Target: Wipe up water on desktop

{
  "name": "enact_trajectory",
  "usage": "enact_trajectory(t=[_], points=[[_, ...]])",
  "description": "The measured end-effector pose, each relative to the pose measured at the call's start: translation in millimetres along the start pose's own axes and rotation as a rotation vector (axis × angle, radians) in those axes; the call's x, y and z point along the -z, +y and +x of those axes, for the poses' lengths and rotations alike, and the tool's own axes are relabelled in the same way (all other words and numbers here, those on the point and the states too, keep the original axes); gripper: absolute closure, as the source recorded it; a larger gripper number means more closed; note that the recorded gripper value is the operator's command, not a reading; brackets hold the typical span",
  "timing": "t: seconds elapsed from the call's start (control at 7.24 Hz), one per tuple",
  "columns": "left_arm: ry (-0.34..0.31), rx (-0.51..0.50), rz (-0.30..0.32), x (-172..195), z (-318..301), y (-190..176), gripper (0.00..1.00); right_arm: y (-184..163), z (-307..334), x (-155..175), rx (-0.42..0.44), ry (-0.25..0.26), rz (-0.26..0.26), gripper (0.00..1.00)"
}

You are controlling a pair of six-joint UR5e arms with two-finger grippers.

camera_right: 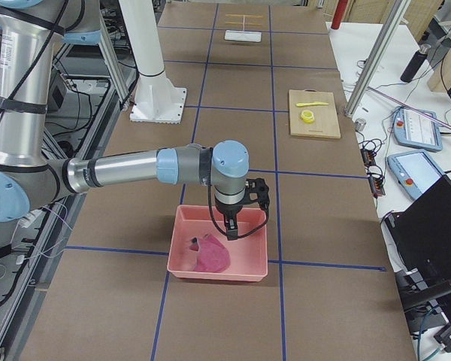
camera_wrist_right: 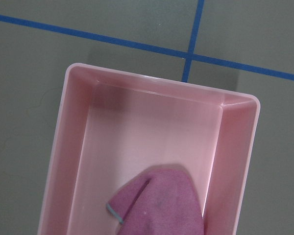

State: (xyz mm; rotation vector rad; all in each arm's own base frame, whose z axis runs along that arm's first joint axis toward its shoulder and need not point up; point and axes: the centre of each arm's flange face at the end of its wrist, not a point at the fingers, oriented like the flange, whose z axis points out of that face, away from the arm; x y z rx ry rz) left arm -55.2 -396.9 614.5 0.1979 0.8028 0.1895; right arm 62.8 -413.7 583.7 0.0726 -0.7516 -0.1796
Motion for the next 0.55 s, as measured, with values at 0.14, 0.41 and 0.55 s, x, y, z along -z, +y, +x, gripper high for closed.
enact_trajectory(t=[0.14,0.41,0.55], points=[[0.000,-0.007,0.005,1.3,1.0,-2.2,0.02,-6.9,3.8,-2.4,-0.002,0.001,-0.003,0.00],[-0.002,-0.023,0.020,5.9,4.2,-13.2,0.02,-11.0,6.1,-3.0,-0.003,0.009,-0.002,0.00],[-0.003,-0.029,0.026,8.0,5.8,-18.0,0.02,-12.6,6.6,-3.1,0.007,0.013,0.009,0.00]])
